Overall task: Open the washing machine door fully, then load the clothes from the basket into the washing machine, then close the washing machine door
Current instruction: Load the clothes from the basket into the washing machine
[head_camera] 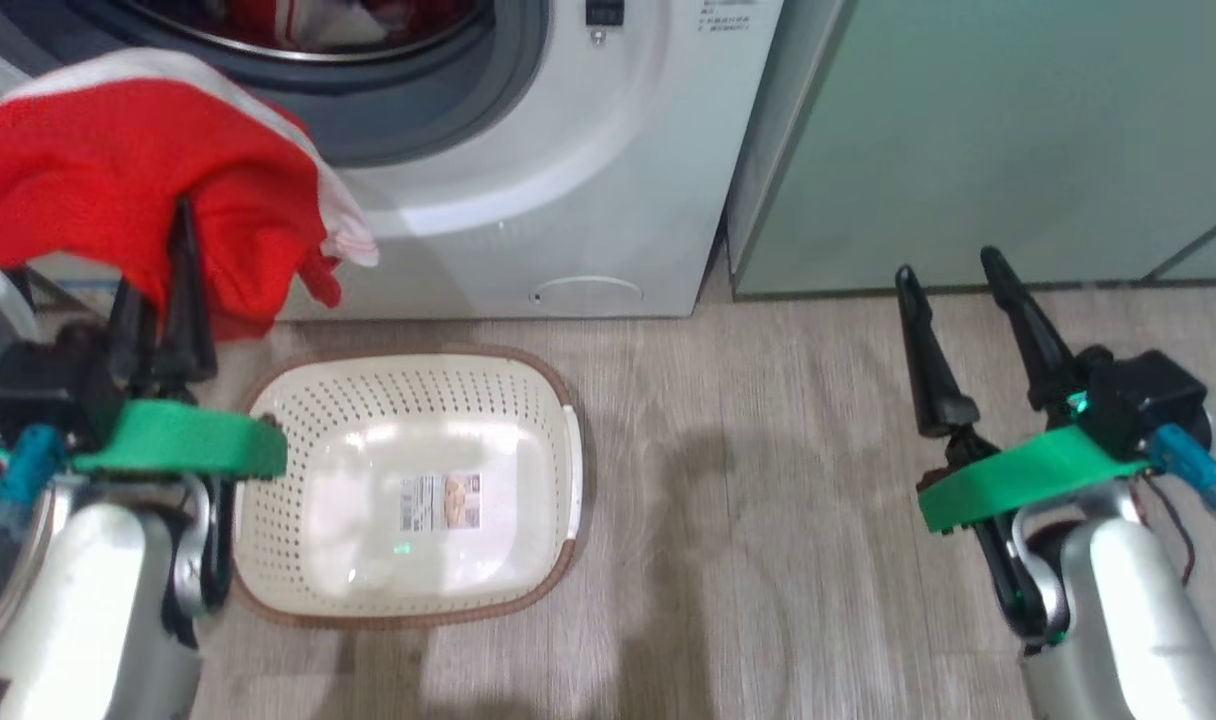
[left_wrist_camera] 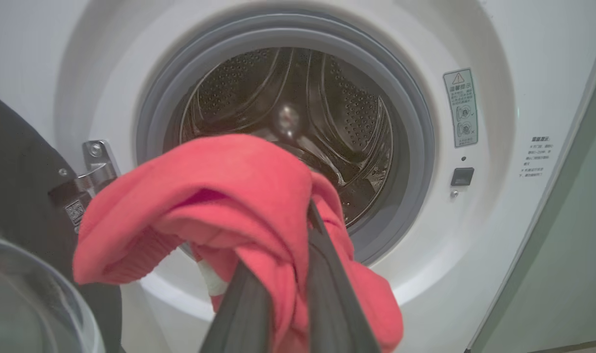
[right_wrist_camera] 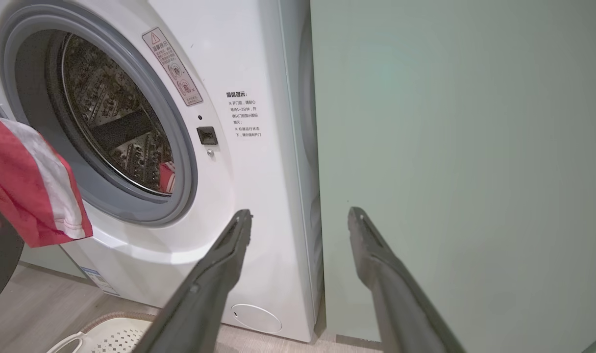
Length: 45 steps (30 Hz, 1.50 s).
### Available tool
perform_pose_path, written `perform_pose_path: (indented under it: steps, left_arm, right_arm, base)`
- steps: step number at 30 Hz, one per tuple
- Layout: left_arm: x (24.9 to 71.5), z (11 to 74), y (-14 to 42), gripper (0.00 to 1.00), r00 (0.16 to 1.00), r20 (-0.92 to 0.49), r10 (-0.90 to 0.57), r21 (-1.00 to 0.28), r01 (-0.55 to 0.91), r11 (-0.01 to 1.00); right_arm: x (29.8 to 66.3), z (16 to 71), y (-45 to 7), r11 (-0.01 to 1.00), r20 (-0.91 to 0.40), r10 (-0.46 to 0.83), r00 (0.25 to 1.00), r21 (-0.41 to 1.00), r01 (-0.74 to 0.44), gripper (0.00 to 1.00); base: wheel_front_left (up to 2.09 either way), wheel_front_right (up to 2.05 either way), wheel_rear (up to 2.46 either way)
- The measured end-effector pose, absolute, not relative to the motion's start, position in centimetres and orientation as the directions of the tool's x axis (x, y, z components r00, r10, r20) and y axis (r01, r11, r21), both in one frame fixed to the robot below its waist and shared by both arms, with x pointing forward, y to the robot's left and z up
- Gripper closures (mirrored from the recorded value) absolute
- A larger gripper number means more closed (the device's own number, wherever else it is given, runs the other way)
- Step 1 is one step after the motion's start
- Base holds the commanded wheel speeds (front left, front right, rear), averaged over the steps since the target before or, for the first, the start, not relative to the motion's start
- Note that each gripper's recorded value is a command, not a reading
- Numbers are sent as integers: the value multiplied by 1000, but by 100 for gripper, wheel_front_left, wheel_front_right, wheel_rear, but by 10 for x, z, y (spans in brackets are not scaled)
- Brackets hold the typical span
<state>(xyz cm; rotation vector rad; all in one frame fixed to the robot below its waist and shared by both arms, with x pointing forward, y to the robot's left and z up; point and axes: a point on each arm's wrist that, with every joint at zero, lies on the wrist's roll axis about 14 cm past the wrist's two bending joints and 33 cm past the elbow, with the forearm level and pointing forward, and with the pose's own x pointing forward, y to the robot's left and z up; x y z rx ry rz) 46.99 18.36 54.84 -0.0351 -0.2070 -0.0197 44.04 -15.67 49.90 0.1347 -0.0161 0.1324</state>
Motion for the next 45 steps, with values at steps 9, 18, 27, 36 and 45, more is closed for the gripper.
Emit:
perform_pose_path:
  steps: [9, 18, 27, 36, 45]
  left_arm:
    - [431, 554, 180, 100, 976, 215, -24, 11, 22, 1000]
    - [410, 547, 180, 100, 982, 182, -58, 39, 51, 998]
    - [401, 536, 182, 100, 987, 143, -68, 53, 61, 997]
    - [396, 532, 184, 100, 990, 129, -63, 45, 57, 997]
    - [396, 530, 186, 100, 991, 125, -55, 43, 50, 998]
  right_arm:
    - [411, 501, -166, 985, 11, 103, 995, 135, -104, 0]
    - [391, 504, -172, 987, 4, 87, 996, 134, -87, 0]
    - [383, 510, -175, 988, 14, 79, 997, 131, -80, 0]
    - [376, 510, -178, 989, 7, 69, 998, 131, -69, 0]
    - [377, 510, -177, 989, 10, 72, 997, 131, -73, 0]
  base:
    - [0, 0, 0]
    - [0, 0, 0]
    - [0, 0, 0]
    - [0, 0, 0]
    - [0, 0, 0]
